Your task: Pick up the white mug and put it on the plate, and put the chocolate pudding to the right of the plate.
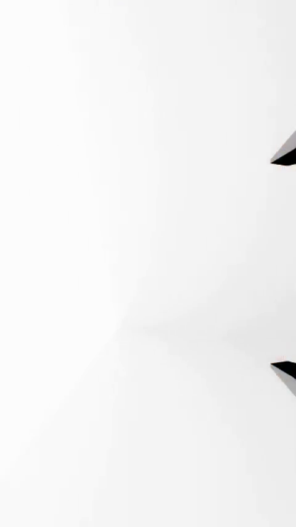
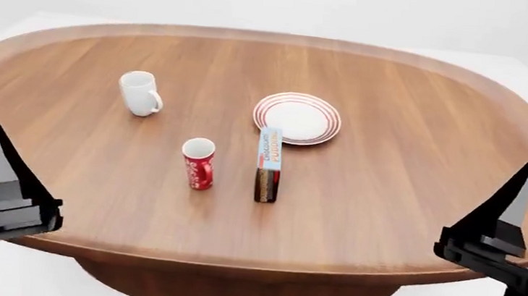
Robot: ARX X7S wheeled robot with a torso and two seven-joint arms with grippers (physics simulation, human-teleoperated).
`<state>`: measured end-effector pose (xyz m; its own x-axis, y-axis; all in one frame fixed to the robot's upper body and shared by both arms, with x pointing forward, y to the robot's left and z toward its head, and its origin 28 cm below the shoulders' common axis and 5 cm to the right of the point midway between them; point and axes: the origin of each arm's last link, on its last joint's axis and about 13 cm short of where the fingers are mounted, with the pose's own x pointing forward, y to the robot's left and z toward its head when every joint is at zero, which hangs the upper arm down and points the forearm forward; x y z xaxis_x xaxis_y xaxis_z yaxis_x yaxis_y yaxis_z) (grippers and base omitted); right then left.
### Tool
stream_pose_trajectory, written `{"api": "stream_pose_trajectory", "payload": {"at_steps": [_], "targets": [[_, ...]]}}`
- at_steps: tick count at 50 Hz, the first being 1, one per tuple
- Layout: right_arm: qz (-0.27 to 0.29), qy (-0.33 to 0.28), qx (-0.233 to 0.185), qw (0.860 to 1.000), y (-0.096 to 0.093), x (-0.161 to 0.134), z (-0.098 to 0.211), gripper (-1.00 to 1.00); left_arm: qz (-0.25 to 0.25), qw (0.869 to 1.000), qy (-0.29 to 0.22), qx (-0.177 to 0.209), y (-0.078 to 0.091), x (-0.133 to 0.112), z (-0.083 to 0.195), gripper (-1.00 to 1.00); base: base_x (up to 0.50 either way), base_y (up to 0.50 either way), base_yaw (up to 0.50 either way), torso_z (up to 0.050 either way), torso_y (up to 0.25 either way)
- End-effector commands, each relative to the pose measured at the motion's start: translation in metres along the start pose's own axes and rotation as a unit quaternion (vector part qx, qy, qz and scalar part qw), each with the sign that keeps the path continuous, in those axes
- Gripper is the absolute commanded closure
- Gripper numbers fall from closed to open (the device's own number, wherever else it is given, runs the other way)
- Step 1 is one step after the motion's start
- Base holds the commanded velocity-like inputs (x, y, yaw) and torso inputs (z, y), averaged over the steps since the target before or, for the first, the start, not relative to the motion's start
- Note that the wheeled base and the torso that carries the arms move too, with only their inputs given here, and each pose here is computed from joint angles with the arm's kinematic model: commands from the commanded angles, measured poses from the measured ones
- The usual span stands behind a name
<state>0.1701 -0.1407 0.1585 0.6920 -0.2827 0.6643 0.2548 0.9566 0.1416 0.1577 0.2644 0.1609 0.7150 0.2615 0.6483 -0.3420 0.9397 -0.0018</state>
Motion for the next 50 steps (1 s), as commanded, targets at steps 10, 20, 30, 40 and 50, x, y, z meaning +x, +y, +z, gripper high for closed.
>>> {"api": "stream_pose_trajectory", "payload": {"at_steps": [10,20,30,40,50], "targets": [[0.032,-0.071,-0.006,0.997,0.005,-0.002,0.022,-1.0,0.028,0.998,-0.048,0.006,0.007,0.001,0.013,-1.0,0.5,-0.02,0.0,0.0,0.0],[0.06,-0.051,-0.003,0.997,0.011,-0.006,0.016,-1.0,0.024,0.999,-0.045,0.002,0.006,0.0,0.009,-1.0,0.5,0.0,0.0,0.0,0.0],[0.066,-0.047,-0.003,0.997,0.011,-0.007,0.013,-1.0,0.017,0.999,-0.043,0.0,0.003,0.0,0.009,-1.0,0.5,0.0,0.0,0.0,0.0],[0.068,-0.049,-0.002,0.996,0.011,-0.007,0.013,-1.0,0.014,0.999,-0.043,-0.002,0.003,0.0,0.01,-1.0,0.5,0.0,0.0,0.0,0.002],[0.069,-0.051,-0.002,0.996,0.011,-0.008,0.013,-1.0,0.015,0.999,-0.044,0.001,0.003,0.0,0.01,-1.0,0.5,0.0,0.0,0.0,0.0]]}}
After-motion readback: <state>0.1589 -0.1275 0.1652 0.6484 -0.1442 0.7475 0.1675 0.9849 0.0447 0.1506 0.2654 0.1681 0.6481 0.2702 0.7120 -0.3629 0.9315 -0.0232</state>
